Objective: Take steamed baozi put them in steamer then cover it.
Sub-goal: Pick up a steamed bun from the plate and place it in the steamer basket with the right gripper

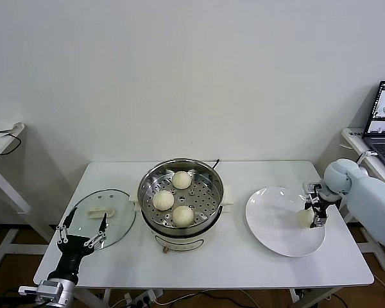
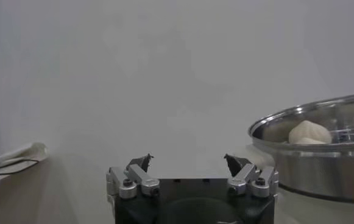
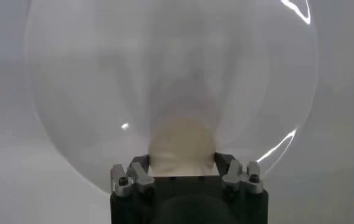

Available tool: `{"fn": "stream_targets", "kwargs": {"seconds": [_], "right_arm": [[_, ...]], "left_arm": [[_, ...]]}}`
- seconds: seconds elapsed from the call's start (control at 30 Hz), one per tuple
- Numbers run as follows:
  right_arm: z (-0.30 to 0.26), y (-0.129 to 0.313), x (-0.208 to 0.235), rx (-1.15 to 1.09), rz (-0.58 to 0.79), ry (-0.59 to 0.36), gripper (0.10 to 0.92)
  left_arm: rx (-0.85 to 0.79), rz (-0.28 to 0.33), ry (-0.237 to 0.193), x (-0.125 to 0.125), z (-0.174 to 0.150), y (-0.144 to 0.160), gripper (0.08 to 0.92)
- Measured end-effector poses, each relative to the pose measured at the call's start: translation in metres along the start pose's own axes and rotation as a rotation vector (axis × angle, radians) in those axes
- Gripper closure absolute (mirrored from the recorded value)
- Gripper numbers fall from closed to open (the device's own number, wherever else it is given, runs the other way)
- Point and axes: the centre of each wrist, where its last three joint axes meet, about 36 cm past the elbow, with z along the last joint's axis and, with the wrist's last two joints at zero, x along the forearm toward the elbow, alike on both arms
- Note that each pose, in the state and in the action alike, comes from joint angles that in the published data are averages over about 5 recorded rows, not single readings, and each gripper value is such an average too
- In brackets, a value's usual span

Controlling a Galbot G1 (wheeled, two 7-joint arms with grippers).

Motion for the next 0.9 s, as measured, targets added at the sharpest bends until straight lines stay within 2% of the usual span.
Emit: {"fn": "stream_targets", "kwargs": {"seconds": [0.4,0.67,0.9], "right_arm": [[-0.022,-0.008,0.096,-0.020,0.049,-0.080,0.310],[-0.077,-0.004,0.171,0.027,0.074,-0.156,0.311],[-0.134,0.007,0.220,0.065,0.063,-0.207,0.312]], "left_arm": [[0.000,0.005,-0.003,0.000,-0.001,-0.001,0.177],[-0.007,0.009,-0.008,0.001,-0.002,0.001,0.177],[-0.006,0.009,-0.013,-0.002,-0.001,0.002,0.177]]}}
